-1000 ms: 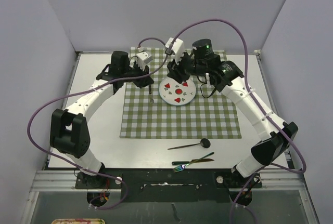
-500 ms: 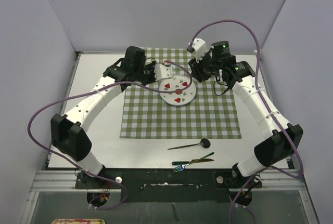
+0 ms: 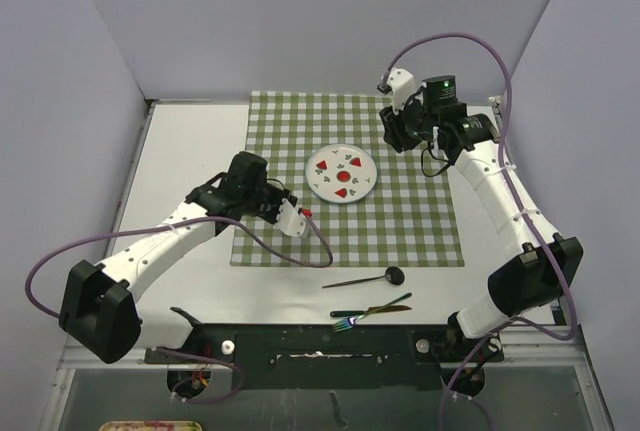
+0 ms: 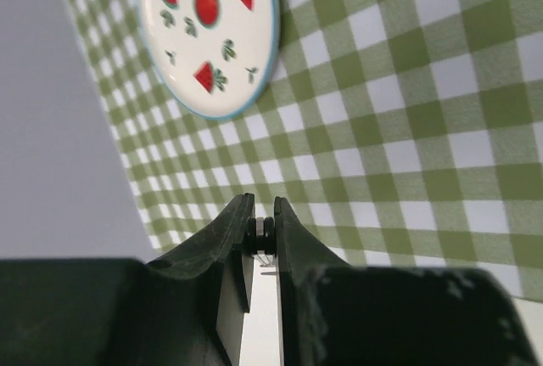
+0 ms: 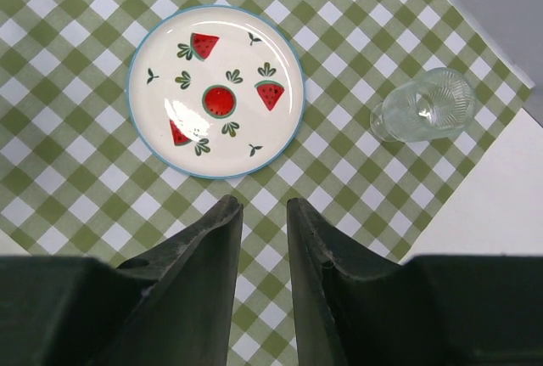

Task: Set the dinner table for one person
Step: Place the fork on the napkin.

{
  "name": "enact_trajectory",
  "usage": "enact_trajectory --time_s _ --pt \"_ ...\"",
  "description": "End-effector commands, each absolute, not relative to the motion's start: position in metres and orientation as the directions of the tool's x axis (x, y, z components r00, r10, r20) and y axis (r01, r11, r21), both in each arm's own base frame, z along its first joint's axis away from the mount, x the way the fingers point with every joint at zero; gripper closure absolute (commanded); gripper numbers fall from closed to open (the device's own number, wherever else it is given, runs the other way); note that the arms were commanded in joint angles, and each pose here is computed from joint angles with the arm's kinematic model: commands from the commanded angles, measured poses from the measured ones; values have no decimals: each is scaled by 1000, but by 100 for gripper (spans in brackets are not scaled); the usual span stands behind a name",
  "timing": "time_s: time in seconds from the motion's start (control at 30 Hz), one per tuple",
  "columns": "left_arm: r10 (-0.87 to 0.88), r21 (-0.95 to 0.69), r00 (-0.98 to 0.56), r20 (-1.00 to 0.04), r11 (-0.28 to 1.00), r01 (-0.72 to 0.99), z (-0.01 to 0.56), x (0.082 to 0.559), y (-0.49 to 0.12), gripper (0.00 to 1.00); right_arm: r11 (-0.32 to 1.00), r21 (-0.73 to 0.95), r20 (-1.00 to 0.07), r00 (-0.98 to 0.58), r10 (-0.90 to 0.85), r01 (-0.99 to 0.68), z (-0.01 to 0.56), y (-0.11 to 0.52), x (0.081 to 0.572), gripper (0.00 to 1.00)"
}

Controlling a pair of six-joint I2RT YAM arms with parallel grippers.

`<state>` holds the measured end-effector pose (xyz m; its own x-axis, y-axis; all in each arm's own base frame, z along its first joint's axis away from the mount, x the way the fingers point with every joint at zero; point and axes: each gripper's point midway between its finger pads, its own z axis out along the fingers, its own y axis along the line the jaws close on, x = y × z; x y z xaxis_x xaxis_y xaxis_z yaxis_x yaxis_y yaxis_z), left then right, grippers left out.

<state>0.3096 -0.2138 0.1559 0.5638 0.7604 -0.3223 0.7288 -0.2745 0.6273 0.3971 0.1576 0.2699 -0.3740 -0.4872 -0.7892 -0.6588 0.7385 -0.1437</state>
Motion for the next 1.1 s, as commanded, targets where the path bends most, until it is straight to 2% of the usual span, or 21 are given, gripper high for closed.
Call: enact_trajectory --time_s 0.0,0.27,0.33,0.43,0.53,0.63,0.77,0.9,1.07 --pt "585 859 777 -230 -253 445 237 327 -250 100 760 -147 -835 -332 -438 -633 288 152 406 71" --pt "382 919 919 -97 -320 230 237 329 -270 100 793 -117 -835 -373 -404 -598 278 126 414 71" --pt "354 918 931 -91 -334 217 229 334 -269 100 800 -109 -835 -382 -395 -589 277 119 416 71" --pt "326 924 940 -99 -321 209 215 337 -261 100 814 -98 -833 -400 -383 -573 273 107 420 71" --pt "318 967 947 -49 -224 125 212 349 -260 100 829 -84 -831 -420 -364 -552 269 94 426 71" --pt "344 963 934 -100 -202 178 198 361 -260 100 841 -59 -830 -442 -340 -538 264 83 431 71" --pt "339 978 937 -89 -150 147 188 367 -263 100 854 -41 -822 -469 -324 -519 256 69 438 71" --pt "399 972 908 -130 -128 196 181 390 -259 100 864 -15 -816 -492 -302 -504 247 58 444 71" --pt "392 967 905 -165 -115 226 160 389 -253 100 872 22 -811 -519 -271 -489 238 49 452 72"
